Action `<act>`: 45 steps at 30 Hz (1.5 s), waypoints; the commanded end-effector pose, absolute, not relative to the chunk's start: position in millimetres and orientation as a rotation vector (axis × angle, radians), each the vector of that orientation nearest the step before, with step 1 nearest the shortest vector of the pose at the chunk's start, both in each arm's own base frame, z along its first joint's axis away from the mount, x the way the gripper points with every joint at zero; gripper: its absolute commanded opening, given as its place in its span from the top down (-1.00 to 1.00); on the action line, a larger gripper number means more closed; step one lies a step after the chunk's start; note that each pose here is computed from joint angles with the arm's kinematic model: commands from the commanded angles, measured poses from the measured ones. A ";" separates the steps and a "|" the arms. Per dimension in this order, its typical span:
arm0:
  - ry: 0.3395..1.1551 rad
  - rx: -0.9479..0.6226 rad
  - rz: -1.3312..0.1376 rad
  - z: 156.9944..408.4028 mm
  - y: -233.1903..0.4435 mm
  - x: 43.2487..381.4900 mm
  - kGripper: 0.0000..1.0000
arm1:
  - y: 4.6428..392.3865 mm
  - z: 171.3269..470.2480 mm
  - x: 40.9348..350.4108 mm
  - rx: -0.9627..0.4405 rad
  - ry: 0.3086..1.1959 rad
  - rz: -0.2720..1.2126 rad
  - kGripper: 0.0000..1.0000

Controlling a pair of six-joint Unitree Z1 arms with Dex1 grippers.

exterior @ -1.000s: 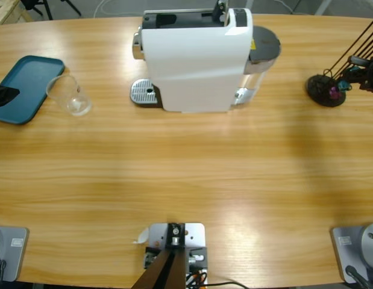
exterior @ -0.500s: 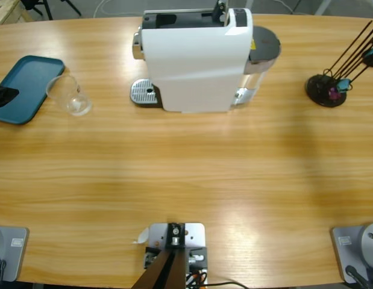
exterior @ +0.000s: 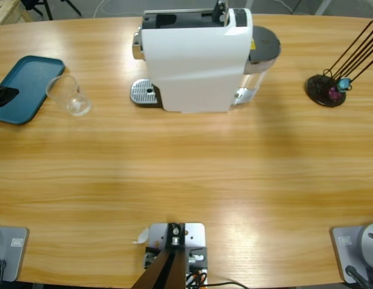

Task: Pour coffee

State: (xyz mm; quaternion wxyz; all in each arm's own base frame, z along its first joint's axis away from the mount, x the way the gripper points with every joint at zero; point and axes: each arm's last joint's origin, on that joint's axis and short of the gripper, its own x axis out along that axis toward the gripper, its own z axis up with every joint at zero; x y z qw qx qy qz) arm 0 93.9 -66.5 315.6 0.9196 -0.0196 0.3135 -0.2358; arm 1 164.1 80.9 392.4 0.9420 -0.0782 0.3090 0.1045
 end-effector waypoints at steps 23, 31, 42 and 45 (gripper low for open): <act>0.565 0.039 -0.679 300.3 -61.9 75.2 -0.86 | 301.4 395.3 220.4 -0.924 0.402 1.406 1.00; 0.563 0.036 -0.675 300.2 -61.3 74.6 -0.86 | 295.8 391.0 258.5 -0.939 0.422 1.332 1.00; 0.559 0.032 -0.672 300.6 -60.7 74.0 -0.85 | 318.6 378.2 306.0 -0.964 0.452 1.294 1.00; 0.559 0.031 -0.672 300.6 -60.6 73.9 -0.85 | 317.3 378.0 312.0 -0.970 0.460 1.273 1.00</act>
